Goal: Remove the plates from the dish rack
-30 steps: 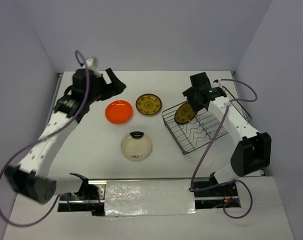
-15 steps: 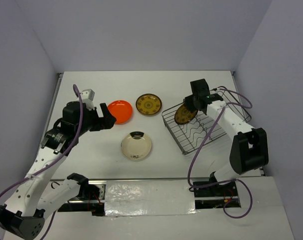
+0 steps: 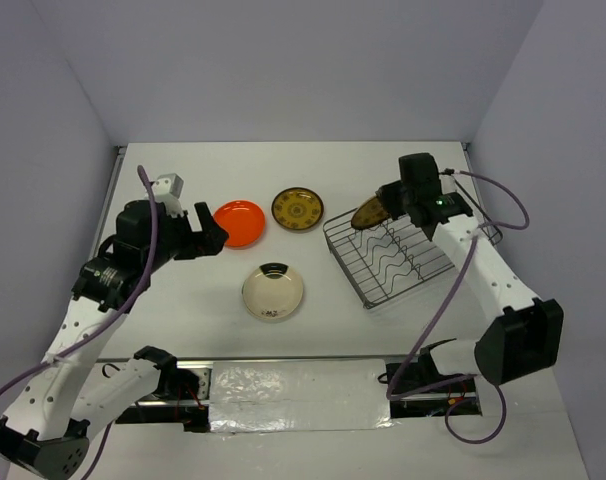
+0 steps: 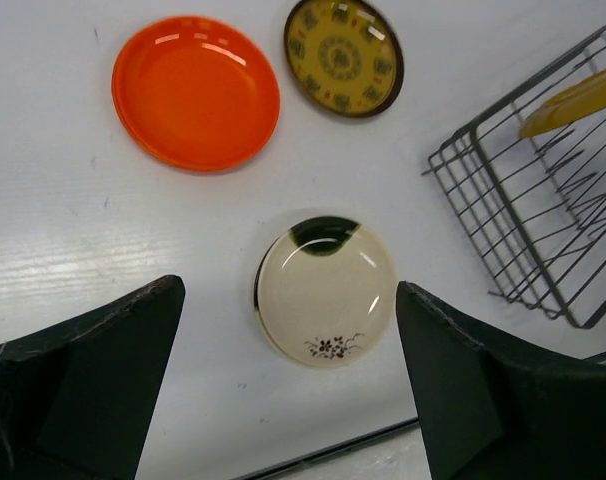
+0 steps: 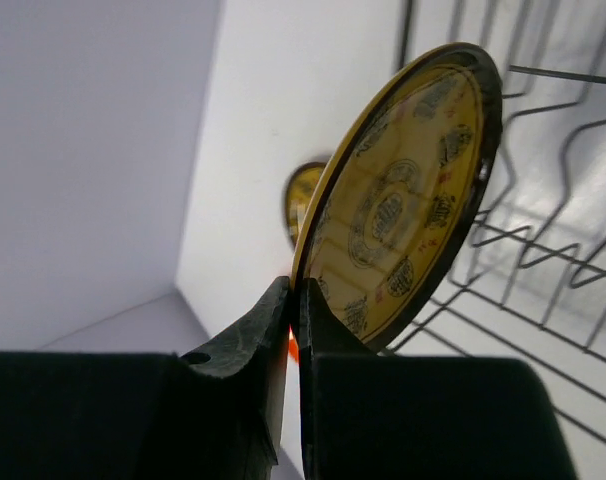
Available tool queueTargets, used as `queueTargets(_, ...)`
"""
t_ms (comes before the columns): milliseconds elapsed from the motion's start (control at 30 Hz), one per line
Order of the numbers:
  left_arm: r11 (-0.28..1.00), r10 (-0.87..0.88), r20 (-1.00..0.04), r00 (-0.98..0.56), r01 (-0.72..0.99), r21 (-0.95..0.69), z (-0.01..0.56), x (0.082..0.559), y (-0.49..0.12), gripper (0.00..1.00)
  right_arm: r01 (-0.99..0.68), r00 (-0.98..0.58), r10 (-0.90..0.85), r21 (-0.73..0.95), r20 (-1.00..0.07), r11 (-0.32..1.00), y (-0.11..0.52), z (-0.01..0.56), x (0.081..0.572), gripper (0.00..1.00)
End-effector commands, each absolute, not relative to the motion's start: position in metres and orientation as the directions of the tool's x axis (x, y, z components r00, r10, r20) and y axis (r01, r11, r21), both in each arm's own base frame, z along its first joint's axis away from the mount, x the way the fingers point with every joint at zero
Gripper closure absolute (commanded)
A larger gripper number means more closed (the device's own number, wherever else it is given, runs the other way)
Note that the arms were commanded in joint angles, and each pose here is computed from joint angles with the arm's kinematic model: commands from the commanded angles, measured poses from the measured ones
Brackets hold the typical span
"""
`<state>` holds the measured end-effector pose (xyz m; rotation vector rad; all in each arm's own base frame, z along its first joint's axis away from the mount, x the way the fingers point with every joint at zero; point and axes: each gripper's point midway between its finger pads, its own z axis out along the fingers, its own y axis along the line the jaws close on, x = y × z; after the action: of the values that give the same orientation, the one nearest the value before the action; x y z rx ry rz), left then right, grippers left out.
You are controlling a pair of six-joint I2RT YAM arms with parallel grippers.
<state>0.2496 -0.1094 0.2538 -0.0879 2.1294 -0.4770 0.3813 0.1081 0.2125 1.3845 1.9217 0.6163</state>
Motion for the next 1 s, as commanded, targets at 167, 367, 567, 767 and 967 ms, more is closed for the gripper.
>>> queueTargets(167,0.846,-0.468,-0.809,-0.357,0.084,-0.526,0.363,0.263,-0.105,0.01,0.183,-0.313,0.83,0.828,-0.462,0.53,0.127,0.368,0.37,1.0)
queueTargets(367,0.708,-0.615,-0.687,-0.387,0.114,-0.697,0.421,0.272,-0.132,0.0,-0.433,-0.426,-0.01,0.194,-0.904,0.88,0.203,0.386,0.316,1.0)
queueTargets(567,0.577,-0.628,-0.548,-0.552,0.141,-0.804,0.411,0.274,-0.172,0.01,-0.699,-0.137,-0.595,-0.348,-0.792,0.624,0.233,0.312,0.245,1.0)
queueTargets(767,0.519,-0.55,-0.464,-0.694,0.151,-0.841,0.365,0.278,-0.203,0.01,-0.776,0.047,-0.763,-0.504,-0.645,0.379,0.265,0.288,0.204,1.0)
queueTargets(967,0.518,-0.49,-0.415,-0.767,0.127,-0.846,0.319,0.276,-0.217,0.04,-0.716,0.18,-0.739,-0.602,-0.649,0.354,0.318,0.32,0.203,1.0)
